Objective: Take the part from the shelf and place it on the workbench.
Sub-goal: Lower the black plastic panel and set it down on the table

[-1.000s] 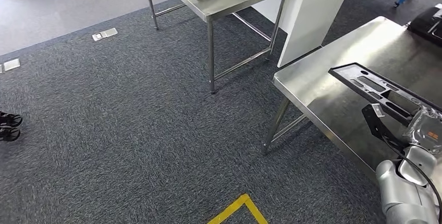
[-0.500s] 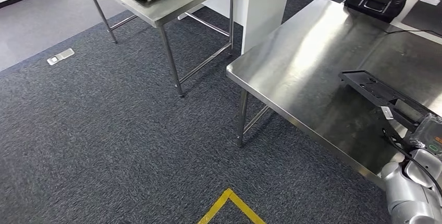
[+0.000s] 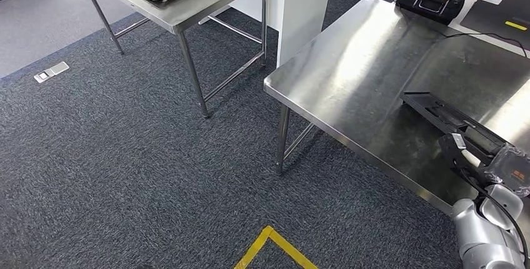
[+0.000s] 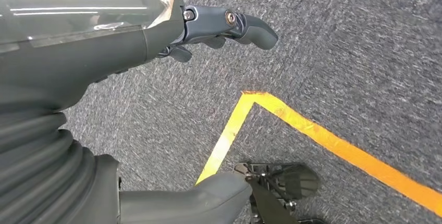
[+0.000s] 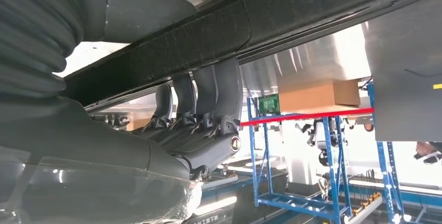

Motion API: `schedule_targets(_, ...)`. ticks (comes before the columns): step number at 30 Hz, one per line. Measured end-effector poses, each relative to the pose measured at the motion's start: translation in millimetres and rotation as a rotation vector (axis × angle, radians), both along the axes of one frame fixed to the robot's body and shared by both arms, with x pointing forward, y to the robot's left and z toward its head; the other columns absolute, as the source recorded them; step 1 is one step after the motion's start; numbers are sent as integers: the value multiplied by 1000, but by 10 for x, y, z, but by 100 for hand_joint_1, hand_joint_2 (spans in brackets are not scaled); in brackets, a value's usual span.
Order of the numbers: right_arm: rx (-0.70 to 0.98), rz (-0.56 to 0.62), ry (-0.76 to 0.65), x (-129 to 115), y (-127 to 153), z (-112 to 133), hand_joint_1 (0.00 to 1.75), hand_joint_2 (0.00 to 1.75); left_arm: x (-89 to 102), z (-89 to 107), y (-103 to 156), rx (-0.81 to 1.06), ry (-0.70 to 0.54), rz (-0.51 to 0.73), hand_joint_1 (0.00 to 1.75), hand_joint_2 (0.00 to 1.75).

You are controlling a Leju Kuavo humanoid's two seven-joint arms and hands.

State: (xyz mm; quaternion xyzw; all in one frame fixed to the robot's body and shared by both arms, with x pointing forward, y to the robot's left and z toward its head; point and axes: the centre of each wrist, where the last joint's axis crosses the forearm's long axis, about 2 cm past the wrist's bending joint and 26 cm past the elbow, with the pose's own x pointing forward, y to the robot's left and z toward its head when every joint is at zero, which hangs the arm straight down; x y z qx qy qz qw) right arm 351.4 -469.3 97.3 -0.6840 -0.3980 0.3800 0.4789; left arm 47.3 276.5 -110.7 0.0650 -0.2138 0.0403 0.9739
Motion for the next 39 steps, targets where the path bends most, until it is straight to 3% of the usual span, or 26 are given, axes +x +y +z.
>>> schedule_targets(13, 6, 9, 0, -10, -33, 6, 175, 175, -1, 0, -6, -13, -2, 2, 0, 175)
schedule_targets(17, 13, 3, -2, -6, -41, 10, 0, 0, -1, -1, -8, -26, -6, -1, 0, 175)
schedule_targets(21, 18, 0, -4, 19, -40, 29, 0, 0, 0, -1, -14, -38, -13, -2, 0, 0)
schedule_targets(31, 54, 3, -3, 123, 7, 81, 0, 0, 11, 1, -17, -33, -14, 2, 0, 0)
schedule_targets(35, 59, 4, 4, 127, 15, 73, 0, 0, 13, 1, -17, -33, -14, 2, 0, 175)
schedule_targets(39, 92, 4, 34, 145, 20, 73, 0, 0, 16, 2, -16, -33, -9, 5, 0, 175)
